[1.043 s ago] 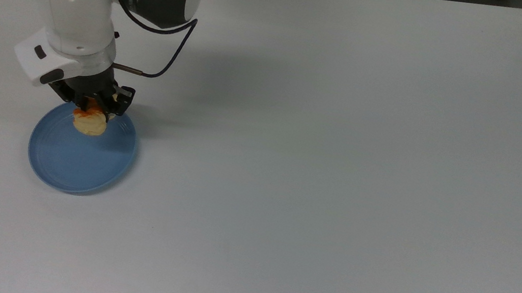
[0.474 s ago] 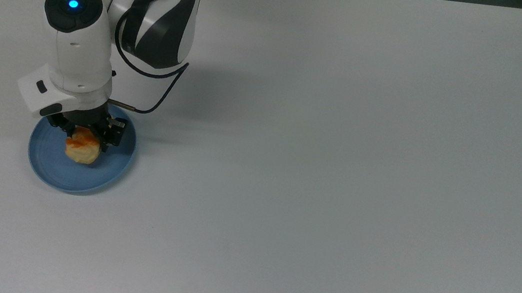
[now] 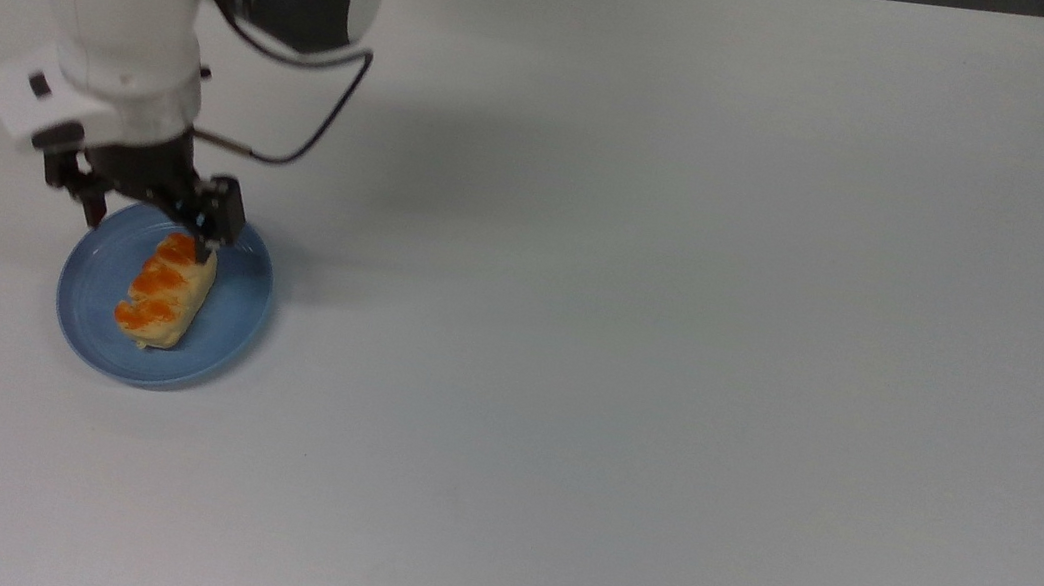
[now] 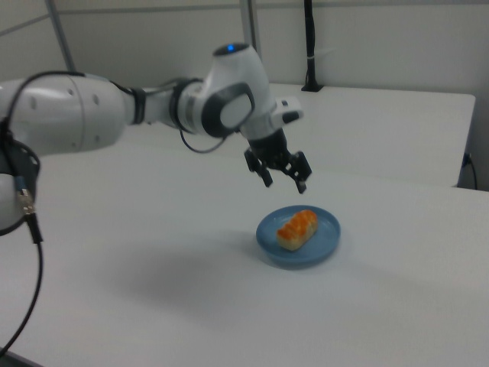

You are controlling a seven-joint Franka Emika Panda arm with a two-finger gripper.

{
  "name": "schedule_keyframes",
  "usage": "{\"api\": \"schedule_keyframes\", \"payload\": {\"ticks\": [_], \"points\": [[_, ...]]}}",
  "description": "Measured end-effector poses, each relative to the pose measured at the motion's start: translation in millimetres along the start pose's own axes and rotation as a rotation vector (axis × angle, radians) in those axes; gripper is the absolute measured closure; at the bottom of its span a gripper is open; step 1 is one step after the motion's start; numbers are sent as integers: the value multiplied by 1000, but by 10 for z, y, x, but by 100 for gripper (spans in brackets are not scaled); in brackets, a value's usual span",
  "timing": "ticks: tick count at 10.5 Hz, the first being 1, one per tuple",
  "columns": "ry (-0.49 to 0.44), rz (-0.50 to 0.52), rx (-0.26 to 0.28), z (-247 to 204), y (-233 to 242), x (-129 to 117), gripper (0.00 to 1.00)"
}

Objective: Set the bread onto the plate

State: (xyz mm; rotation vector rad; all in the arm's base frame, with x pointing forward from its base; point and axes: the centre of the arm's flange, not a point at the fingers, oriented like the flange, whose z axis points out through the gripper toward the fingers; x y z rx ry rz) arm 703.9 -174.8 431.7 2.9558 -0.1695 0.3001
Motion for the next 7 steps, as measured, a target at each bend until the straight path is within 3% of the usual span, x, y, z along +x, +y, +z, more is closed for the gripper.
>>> {"api": "schedule_keyframes", "payload": {"ticks": [2, 4, 7], "points": [[-63, 8, 60, -818, 35, -262, 0], [-118, -16, 129, -1458, -275, -575, 0], [-195, -63, 166, -1890, -926, -923, 0]]}}
